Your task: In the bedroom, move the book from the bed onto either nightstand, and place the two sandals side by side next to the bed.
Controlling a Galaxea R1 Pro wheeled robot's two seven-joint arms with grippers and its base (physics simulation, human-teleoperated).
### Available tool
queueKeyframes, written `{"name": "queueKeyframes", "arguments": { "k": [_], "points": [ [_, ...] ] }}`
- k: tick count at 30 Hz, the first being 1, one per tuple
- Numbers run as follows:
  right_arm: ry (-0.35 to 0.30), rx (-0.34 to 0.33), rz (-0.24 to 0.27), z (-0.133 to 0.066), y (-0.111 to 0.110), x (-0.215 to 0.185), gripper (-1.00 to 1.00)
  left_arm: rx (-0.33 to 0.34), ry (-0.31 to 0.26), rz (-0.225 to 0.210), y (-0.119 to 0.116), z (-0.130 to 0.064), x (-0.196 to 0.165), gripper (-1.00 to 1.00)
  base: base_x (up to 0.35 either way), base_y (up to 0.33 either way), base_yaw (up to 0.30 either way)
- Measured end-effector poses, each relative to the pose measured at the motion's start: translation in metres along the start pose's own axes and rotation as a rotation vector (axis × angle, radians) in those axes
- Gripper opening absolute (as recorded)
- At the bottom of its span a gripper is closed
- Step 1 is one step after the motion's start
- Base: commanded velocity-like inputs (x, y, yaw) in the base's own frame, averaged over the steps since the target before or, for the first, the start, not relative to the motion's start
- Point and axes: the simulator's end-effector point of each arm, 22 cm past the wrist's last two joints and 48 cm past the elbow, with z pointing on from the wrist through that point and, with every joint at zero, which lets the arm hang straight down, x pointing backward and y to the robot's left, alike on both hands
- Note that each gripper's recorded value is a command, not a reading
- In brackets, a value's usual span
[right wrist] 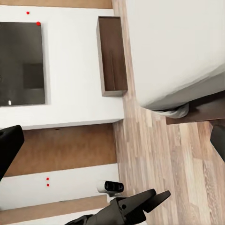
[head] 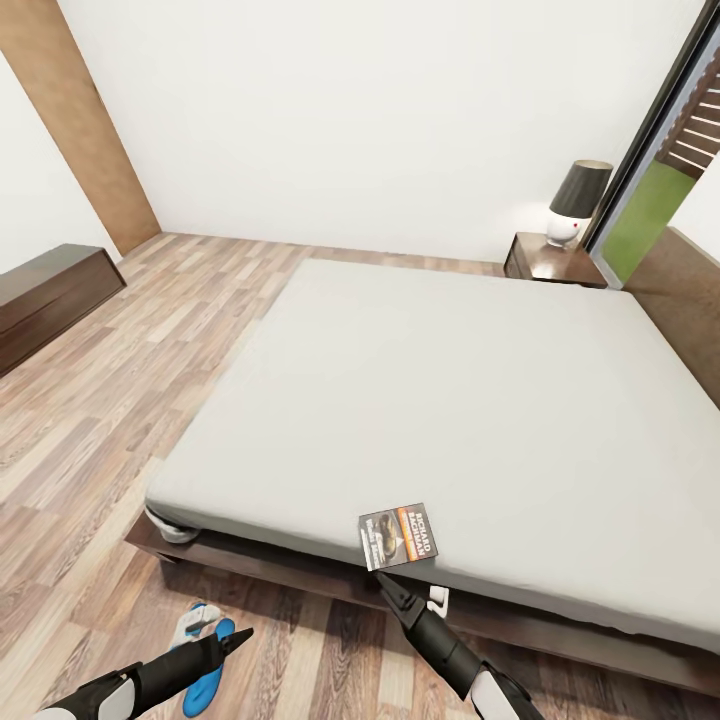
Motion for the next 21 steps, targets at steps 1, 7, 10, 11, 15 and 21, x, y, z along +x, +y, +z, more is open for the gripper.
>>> {"name": "queueKeyframes", "arguments": {
  "k": [1, 7, 10, 11, 15, 21],
  "points": [
    [0.000, 0.000, 0.000, 0.000, 0.000, 0.000, 1.00, 0.000, 0.000, 0.000, 0.000, 0.000, 0.000, 1.00, 0.000, 0.000, 0.000],
    [0.000, 0.000, -0.001, 0.001, -0.004, -0.001, 1.00, 0.001, 0.000, 0.000, 0.002, 0.004, 0.000, 1.00, 0.000, 0.000, 0.000],
    [0.000, 0.000, -0.002, 0.003, -0.007, -0.002, 1.00, 0.001, 0.000, 0.000, 0.004, 0.007, 0.000, 1.00, 0.000, 0.000, 0.000],
    [-0.001, 0.000, -0.002, 0.003, -0.008, -0.002, 1.00, 0.001, 0.000, 0.000, 0.004, 0.008, 0.000, 1.00, 0.000, 0.000, 0.000],
    [-0.001, 0.000, -0.004, 0.004, -0.012, -0.003, 1.00, 0.001, 0.000, 0.000, 0.007, 0.012, 0.000, 1.00, 0.000, 0.000, 0.000],
    [-0.002, -0.001, -0.005, 0.007, -0.019, -0.004, 1.00, 0.001, 0.000, 0.000, 0.011, 0.018, 0.000, 1.00, 0.000, 0.000, 0.000]
  ]
}}
